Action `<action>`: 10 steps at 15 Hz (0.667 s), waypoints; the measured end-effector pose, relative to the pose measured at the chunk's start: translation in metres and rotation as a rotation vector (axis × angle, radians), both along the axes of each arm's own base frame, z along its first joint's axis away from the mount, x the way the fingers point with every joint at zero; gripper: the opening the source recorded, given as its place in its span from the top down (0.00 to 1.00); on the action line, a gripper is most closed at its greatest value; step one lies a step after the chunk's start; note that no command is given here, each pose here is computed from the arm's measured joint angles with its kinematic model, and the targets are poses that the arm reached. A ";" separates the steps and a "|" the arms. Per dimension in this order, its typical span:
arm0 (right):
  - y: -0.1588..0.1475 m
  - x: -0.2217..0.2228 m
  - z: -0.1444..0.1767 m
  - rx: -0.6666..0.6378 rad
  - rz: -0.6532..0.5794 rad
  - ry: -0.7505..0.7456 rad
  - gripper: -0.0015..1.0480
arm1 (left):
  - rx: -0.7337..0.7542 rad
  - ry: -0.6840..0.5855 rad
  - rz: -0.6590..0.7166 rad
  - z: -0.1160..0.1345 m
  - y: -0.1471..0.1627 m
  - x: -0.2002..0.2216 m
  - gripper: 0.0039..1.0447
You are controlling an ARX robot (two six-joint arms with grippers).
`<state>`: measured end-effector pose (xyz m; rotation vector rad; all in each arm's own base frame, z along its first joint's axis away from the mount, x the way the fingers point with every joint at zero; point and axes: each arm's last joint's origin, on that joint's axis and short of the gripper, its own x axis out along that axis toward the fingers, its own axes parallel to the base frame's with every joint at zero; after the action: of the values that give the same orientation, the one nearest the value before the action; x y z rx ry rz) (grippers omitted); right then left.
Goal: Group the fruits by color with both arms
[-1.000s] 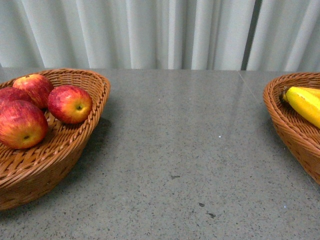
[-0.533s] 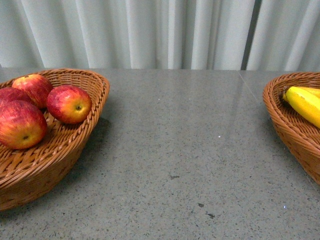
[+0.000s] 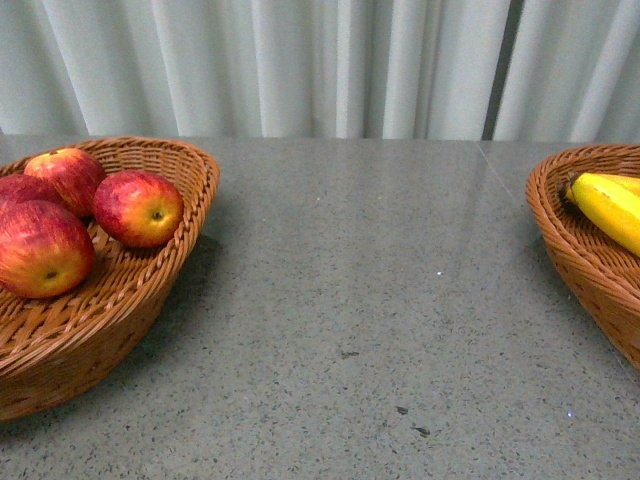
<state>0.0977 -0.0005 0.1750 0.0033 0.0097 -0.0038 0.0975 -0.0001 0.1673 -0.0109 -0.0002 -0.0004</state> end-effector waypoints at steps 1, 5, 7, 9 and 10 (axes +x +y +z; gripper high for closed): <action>0.000 0.000 0.002 0.000 0.000 -0.017 0.98 | 0.000 0.000 0.000 0.000 0.000 0.000 0.06; 0.000 0.000 -0.008 -0.001 0.001 -0.007 0.98 | 0.000 -0.001 -0.002 0.000 0.000 0.000 0.06; 0.000 -0.001 -0.008 0.000 -0.001 -0.014 0.98 | 0.000 0.000 0.000 0.000 0.000 0.000 0.06; 0.000 -0.001 -0.008 -0.001 -0.001 -0.014 0.87 | 0.000 0.000 0.000 0.000 0.000 0.000 0.06; 0.000 -0.001 -0.008 -0.001 -0.001 -0.014 0.75 | 0.000 0.000 0.000 0.000 0.000 0.000 0.06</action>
<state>0.0972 -0.0005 0.1673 0.0025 -0.0048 -0.0046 0.0975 -0.0001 0.1674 -0.0105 -0.0006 -0.0008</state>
